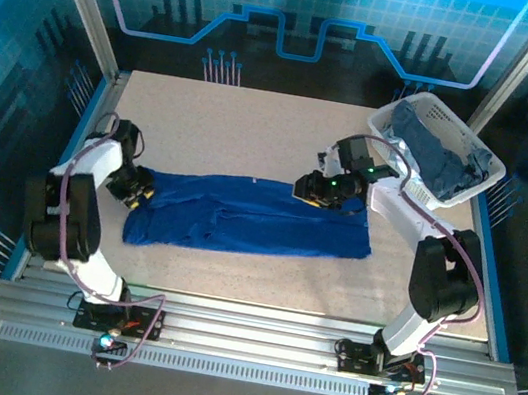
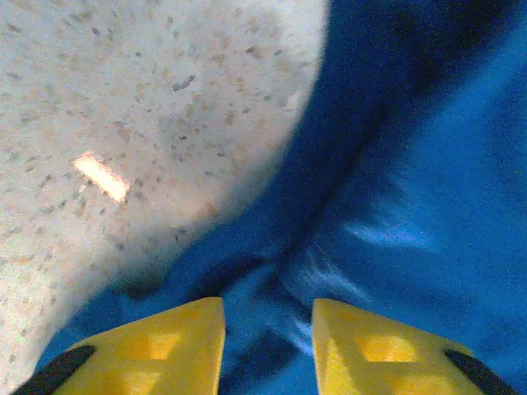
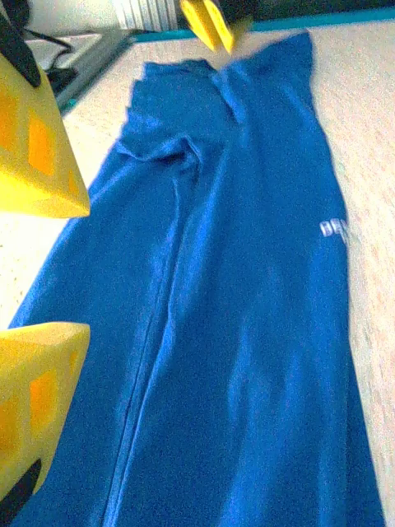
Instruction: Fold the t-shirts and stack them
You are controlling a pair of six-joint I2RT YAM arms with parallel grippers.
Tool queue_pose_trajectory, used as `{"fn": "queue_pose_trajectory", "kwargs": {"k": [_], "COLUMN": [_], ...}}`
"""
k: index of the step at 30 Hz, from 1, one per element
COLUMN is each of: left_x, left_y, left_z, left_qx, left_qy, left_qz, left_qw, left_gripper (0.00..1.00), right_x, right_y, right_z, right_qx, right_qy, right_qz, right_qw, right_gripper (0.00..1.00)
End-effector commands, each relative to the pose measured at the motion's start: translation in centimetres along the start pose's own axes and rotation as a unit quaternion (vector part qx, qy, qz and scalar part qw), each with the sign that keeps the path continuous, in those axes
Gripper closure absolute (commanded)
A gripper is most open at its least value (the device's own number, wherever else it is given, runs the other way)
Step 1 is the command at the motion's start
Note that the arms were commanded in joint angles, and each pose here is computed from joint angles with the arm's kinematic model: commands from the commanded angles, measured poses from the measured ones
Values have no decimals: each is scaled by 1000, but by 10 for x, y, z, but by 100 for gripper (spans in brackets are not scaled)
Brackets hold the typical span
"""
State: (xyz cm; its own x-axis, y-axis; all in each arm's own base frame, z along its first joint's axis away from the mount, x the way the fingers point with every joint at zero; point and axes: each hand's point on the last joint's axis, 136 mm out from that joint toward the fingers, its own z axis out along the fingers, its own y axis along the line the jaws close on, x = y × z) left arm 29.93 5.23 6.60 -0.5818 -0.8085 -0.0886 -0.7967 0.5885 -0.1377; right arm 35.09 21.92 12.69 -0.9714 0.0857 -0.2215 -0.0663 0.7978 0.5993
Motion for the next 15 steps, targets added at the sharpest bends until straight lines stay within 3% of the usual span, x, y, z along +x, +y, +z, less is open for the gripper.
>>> {"fn": "queue_pose_trajectory", "kwargs": {"k": [1,4,8,15], "left_x": [16,55,90,100], "left_y": [-16,-49,-73,-74], "left_z": [-42,-40,-15,32], "left_qx": [28,81,101,43], "left_qy": [-43,-2,53,94], "left_qz": [-30,-55,-87,-80], "left_qw": [998,995,990,991], "left_gripper": [62,62,69,82], "right_x": [-2,-5,-10,-1], "right_y": [-45,-76,-105,-148], "right_z": [-8,-1,13,19], "right_qx": [71,119,181,262], "right_qy": [-7,7,38,91], "right_qz": [67,89,88,114], "right_qw": [995,989,979,954], "right_gripper": [64,66,68,68]}}
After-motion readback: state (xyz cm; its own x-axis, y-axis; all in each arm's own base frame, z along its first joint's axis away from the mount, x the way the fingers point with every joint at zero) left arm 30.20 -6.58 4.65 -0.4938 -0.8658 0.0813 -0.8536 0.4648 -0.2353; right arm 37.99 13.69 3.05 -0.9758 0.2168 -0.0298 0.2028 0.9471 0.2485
